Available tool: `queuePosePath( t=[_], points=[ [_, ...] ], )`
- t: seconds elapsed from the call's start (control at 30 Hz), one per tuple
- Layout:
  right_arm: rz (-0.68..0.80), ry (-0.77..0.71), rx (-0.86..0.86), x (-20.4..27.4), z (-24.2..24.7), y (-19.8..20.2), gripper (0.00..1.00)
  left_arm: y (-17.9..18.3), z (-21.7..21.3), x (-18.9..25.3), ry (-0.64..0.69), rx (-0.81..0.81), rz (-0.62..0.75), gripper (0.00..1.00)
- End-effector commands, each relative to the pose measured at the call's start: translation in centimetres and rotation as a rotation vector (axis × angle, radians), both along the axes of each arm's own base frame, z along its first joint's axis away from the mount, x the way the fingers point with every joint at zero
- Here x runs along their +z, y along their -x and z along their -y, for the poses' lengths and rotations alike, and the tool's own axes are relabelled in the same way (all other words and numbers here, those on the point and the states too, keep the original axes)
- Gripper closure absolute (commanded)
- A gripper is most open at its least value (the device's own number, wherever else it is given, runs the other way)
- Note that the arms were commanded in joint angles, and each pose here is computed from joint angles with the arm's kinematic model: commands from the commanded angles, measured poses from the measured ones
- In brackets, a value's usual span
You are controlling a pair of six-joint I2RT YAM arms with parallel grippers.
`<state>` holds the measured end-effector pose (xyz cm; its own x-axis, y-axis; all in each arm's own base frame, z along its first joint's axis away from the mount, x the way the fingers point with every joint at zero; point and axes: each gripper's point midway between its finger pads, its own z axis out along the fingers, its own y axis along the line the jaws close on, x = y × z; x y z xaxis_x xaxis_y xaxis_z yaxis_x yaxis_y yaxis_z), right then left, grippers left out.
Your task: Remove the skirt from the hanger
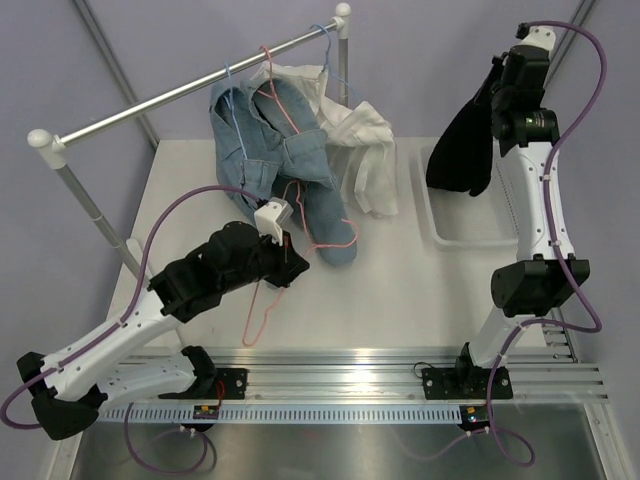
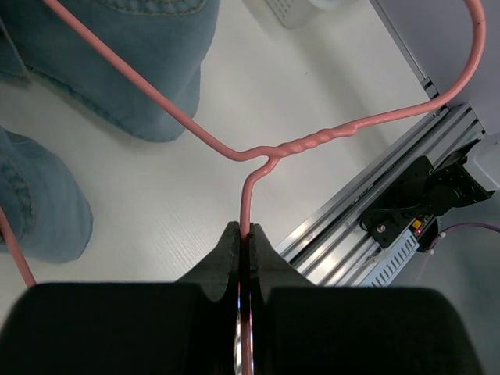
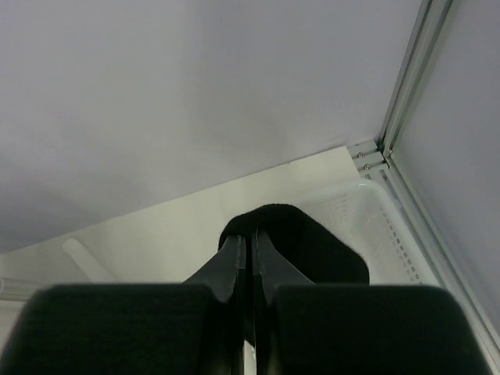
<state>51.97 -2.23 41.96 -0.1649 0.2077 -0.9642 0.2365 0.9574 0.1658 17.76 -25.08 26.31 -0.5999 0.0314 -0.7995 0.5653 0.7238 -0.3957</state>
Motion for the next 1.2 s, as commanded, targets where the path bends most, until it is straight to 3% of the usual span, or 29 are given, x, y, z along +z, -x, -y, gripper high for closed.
queuePosePath(
  t=[0.0,0.03,0.07,0.13,0.17,0.2,0.23,0.33,0.4,0.57,0.7,0.83,1.07,1.17],
  points=[
    [0.052,-0.049,0.031,0.7,-0.7,0.3,0.98,-0.1,0.3,1.8,0.065,-0.033,0.037,1.00],
    [0.012,-0.061,0.024,-1.0,-0.7,0.9,0.94,-0.1,0.4,2.0,0.071,-0.038,0.032,1.00],
    [-0.014,-0.092,0.000,-2.1,-0.6,1.2,0.76,0.0,0.5,2.2,0.076,-0.048,0.026,1.00],
    [-0.118,-0.107,0.022,-5.5,-1.1,2.3,0.48,-0.1,0.9,3.6,0.100,-0.058,0.039,1.00],
    [-0.152,-0.121,0.018,-6.5,-1.2,2.7,0.26,-0.2,1.1,4.0,0.105,-0.061,0.041,1.00],
    [-0.193,-0.127,0.013,-7.5,-1.2,3.2,0.18,-0.5,1.4,5.1,0.116,-0.062,0.050,1.00],
    [-0.281,-0.123,-0.027,-9.4,-0.7,4.3,0.02,-0.6,1.5,5.4,0.119,-0.060,0.045,1.00],
    [-0.373,-0.141,-0.066,-10.5,-0.4,7.4,0.00,-1.2,2.1,6.9,0.160,-0.028,0.042,1.00],
    [-0.359,-0.178,-0.016,-9.3,-1.4,10.4,0.01,-1.8,2.2,7.9,0.220,0.022,0.038,1.00],
    [-0.245,-0.388,0.318,-5.1,-8.4,18.0,0.01,-2.8,1.9,9.1,0.327,0.169,0.039,1.00],
    [-0.289,-0.381,0.598,-5.0,-16.7,25.4,0.00,-3.6,1.5,10.2,0.336,0.333,0.080,1.00],
    [-0.373,-0.345,0.747,-6.6,-22.0,31.1,0.00,-3.4,1.1,11.3,0.371,0.456,0.095,1.00],
    [-0.366,-0.499,0.932,-5.6,-26.3,39.1,0.08,-3.0,-0.3,12.2,0.419,0.604,0.141,1.00],
    [-0.380,-0.453,0.969,-6.1,-28.3,41.0,0.10,-3.1,-0.5,12.4,0.411,0.647,0.156,1.00]
  ],
)
